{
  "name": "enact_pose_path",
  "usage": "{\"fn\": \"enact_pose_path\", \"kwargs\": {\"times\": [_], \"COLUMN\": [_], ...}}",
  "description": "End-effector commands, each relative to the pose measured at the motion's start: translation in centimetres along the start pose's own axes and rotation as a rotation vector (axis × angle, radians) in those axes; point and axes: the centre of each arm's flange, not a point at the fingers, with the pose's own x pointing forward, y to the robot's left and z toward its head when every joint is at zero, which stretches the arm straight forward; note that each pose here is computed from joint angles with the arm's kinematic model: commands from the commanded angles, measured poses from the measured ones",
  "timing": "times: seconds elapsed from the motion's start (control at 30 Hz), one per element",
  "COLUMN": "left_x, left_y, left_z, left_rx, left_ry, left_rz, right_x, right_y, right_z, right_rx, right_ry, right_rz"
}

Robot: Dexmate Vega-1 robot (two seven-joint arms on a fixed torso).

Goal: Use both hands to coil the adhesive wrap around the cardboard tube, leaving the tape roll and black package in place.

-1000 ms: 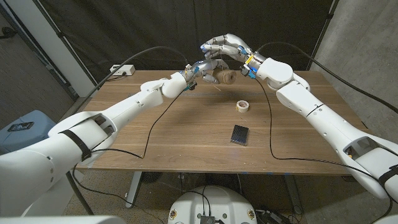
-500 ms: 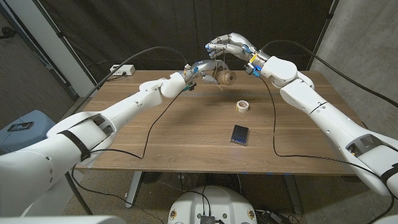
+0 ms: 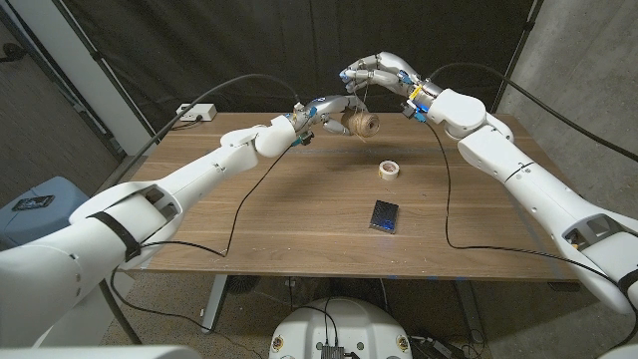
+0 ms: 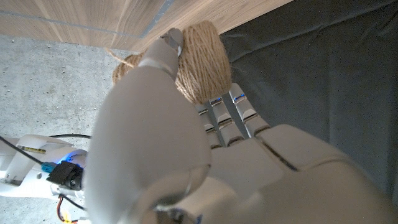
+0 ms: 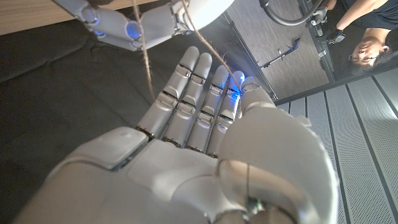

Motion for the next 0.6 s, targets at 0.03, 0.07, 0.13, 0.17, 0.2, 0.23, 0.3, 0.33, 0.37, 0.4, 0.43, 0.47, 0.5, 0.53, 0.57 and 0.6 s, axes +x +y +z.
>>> {"fn": "enact_pose_path", "kwargs": {"times": [0.03, 0.07, 0.13, 0.17, 0.2, 0.23, 0.3, 0.33, 0.37, 0.4, 0.43, 0.47, 0.5, 0.53, 0.57, 0.6], "left_x": [-0.3, -0.3, -0.3, -0.3, -0.3, -0.4, -0.4, -0.5, -0.5, -0.5, -0.6, -0.6, -0.6, -0.7, -0.7, -0.7], "left_y": [0.2, 0.3, 0.3, 0.4, 0.4, 0.4, 0.4, 0.4, 0.4, 0.4, 0.4, 0.4, 0.4, 0.4, 0.5, 0.5], "left_z": [0.3, 0.3, 0.4, 0.4, 0.4, 0.5, 0.6, 0.6, 0.6, 0.7, 0.7, 0.8, 0.8, 0.8, 0.9, 0.9], "left_rx": [-0.004, -0.004, -0.004, -0.005, -0.006, -0.006, -0.009, -0.009, -0.009, -0.012, -0.012, -0.011, -0.012, -0.013, -0.011, -0.012], "left_ry": [-0.016, -0.017, -0.021, -0.022, -0.023, -0.024, -0.027, -0.027, -0.029, -0.03, -0.03, -0.032, -0.033, -0.033, -0.034, -0.035], "left_rz": [-0.004, -0.003, 0.0, 0.001, 0.001, 0.001, 0.002, 0.002, 0.002, 0.001, 0.002, 0.004, 0.005, 0.006, 0.007, 0.01], "right_x": [-0.4, -0.4, -0.4, -0.4, -0.5, -0.5, -0.5, -0.6, -0.6, -0.7, -0.7, -0.8, -0.8, -0.9, -0.9, -1.0], "right_y": [-1.5, -1.5, -1.6, -1.7, -1.7, -1.8, -2.0, -2.1, -2.2, -2.3, -2.4, -2.5, -2.6, -2.7, -2.8, -3.0], "right_z": [-0.4, -0.5, -0.6, -0.6, -0.7, -0.8, -0.9, -1.0, -1.0, -1.1, -1.1, -1.2, -1.3, -1.3, -1.4, -1.4], "right_rx": [-0.034, -0.035, -0.038, -0.039, -0.042, -0.042, -0.045, -0.049, -0.048, -0.049, -0.052, -0.054, -0.057, -0.061, -0.066, -0.068], "right_ry": [0.015, 0.017, 0.02, 0.022, 0.024, 0.027, 0.032, 0.034, 0.036, 0.039, 0.041, 0.044, 0.045, 0.048, 0.052, 0.056], "right_rz": [-0.013, -0.012, -0.01, -0.008, -0.009, -0.01, -0.013, -0.014, -0.015, -0.017, -0.019, -0.022, -0.024, -0.027, -0.028, -0.029]}}
